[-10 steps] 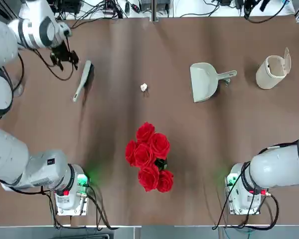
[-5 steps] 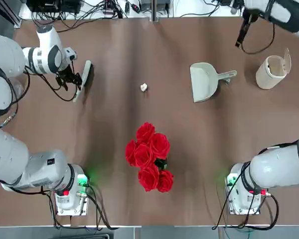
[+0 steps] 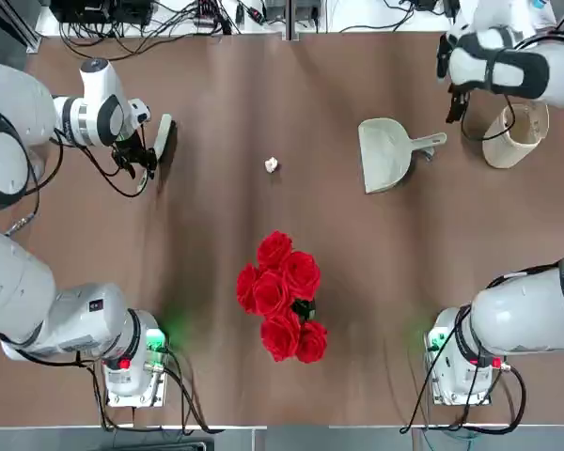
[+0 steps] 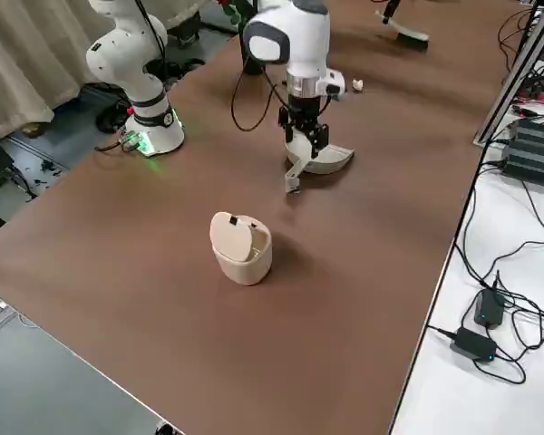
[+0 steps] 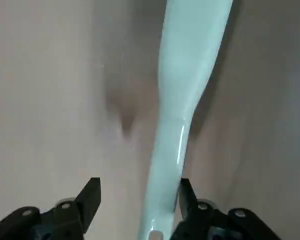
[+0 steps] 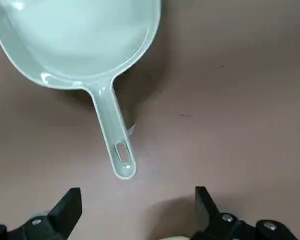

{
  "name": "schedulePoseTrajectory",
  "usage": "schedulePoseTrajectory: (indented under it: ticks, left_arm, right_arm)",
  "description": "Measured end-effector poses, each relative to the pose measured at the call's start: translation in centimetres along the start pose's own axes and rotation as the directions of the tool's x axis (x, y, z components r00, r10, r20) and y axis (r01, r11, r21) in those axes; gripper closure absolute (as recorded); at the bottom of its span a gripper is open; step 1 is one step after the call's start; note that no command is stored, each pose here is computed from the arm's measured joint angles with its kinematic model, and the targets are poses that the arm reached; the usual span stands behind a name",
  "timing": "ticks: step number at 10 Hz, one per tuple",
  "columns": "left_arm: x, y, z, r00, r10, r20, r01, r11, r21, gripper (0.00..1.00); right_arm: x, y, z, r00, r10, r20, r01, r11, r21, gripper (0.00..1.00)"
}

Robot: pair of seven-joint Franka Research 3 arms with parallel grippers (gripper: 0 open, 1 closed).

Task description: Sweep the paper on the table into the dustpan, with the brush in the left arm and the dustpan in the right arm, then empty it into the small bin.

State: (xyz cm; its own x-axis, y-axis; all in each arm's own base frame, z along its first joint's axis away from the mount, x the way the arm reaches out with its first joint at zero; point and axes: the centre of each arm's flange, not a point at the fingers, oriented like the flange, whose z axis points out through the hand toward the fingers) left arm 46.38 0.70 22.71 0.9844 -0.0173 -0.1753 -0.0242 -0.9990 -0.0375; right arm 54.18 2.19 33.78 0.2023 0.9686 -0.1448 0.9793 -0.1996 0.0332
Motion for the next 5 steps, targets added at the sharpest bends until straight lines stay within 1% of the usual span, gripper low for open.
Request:
schedulePoseTrajectory:
  ticks: [1,2,3,5]
  left_arm:
    - [0.1,0.3,-0.1,1.000,0.006,-0.004,-0.006,1.000,0.000,0.30]
    - [0.3,0.7,-0.4,1.000,0.015,-0.011,-0.015,1.000,0.001,0.31]
    - [0.5,1.0,-0.6,1.000,0.021,-0.017,-0.021,1.000,0.001,0.31]
    - [0.7,1.1,-1.0,1.000,0.023,-0.020,-0.023,1.000,0.002,0.35]
  right_arm:
    - [1.8,-0.2,1.6,0.998,-0.065,0.027,0.065,0.998,-0.002,0.00]
    - [3.1,-0.2,2.8,0.994,-0.103,0.030,0.103,0.995,-0.013,0.00]
    - [3.6,-0.1,4.0,0.993,-0.114,0.026,0.115,0.993,-0.013,0.00]
    - [3.9,-0.2,6.1,0.992,-0.121,0.027,0.120,0.993,0.015,0.00]
